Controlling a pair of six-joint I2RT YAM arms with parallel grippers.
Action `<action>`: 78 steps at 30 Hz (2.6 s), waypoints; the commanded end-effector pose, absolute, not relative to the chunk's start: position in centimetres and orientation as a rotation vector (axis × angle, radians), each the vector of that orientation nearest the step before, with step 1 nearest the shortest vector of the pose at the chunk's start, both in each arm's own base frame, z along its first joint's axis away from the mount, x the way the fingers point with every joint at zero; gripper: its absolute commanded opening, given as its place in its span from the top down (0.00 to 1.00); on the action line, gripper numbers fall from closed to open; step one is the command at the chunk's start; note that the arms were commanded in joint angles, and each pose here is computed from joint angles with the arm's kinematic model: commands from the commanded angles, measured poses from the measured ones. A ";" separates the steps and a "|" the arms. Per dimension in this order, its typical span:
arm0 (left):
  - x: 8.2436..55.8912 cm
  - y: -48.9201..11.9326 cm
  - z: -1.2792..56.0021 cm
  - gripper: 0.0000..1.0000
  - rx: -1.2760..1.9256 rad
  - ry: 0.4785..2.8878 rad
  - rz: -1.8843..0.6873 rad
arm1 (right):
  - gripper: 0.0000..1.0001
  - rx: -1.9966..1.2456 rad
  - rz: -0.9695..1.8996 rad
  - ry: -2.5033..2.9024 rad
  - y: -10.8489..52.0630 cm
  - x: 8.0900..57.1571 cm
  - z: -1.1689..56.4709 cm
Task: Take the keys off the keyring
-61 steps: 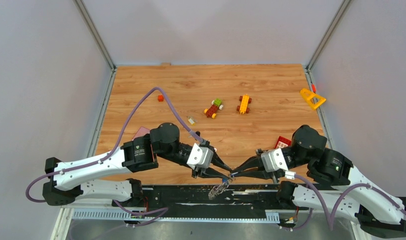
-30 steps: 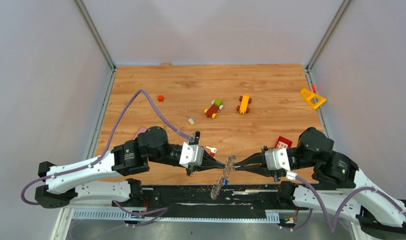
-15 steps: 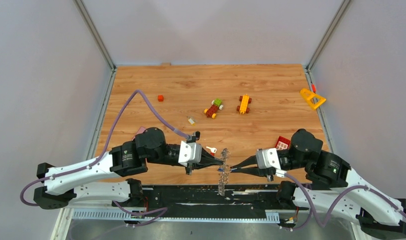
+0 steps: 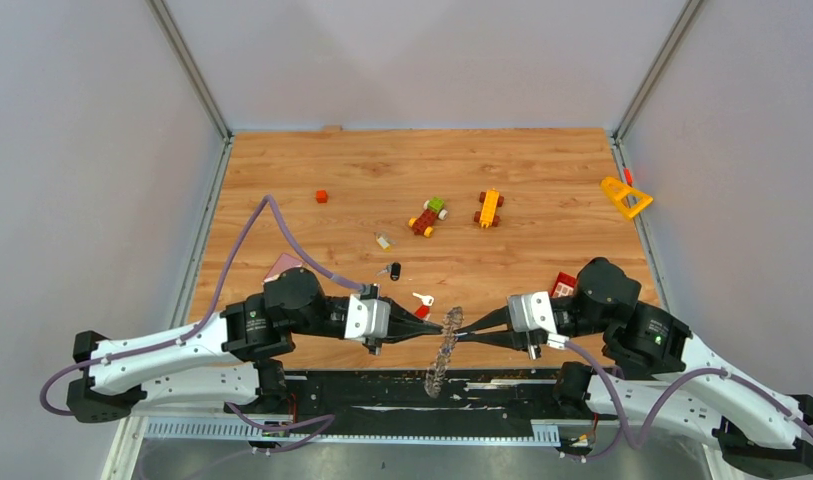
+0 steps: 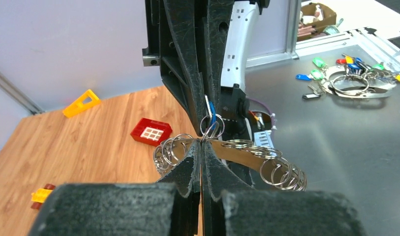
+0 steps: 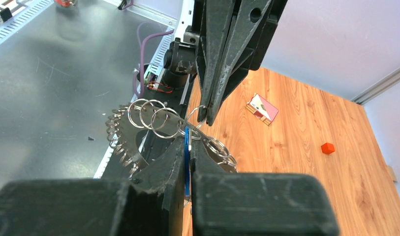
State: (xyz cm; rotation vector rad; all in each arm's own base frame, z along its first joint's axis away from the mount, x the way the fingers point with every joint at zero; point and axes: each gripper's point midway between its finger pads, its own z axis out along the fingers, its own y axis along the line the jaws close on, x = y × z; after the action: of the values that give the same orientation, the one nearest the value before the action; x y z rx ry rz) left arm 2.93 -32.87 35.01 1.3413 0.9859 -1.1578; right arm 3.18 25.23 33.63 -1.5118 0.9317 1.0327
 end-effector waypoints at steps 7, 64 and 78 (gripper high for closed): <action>4.3 -31.6 39.6 1.00 1.131 0.720 -1.053 | 1.00 -1.475 1.030 0.872 26.4 3.8 35.0; 2.3 -30.7 36.0 1.00 1.380 0.269 -0.728 | 1.00 -1.471 0.949 0.772 26.2 4.1 35.7; 1.8 -30.8 35.8 1.00 1.401 0.262 -0.757 | 1.00 -1.331 0.834 0.817 27.2 7.5 36.2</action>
State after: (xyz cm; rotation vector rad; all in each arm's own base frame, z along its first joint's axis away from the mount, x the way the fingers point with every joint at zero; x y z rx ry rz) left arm 2.48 -31.19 32.84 1.4543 0.3354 -0.7511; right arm 6.07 27.01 33.68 -1.4422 0.8696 0.8970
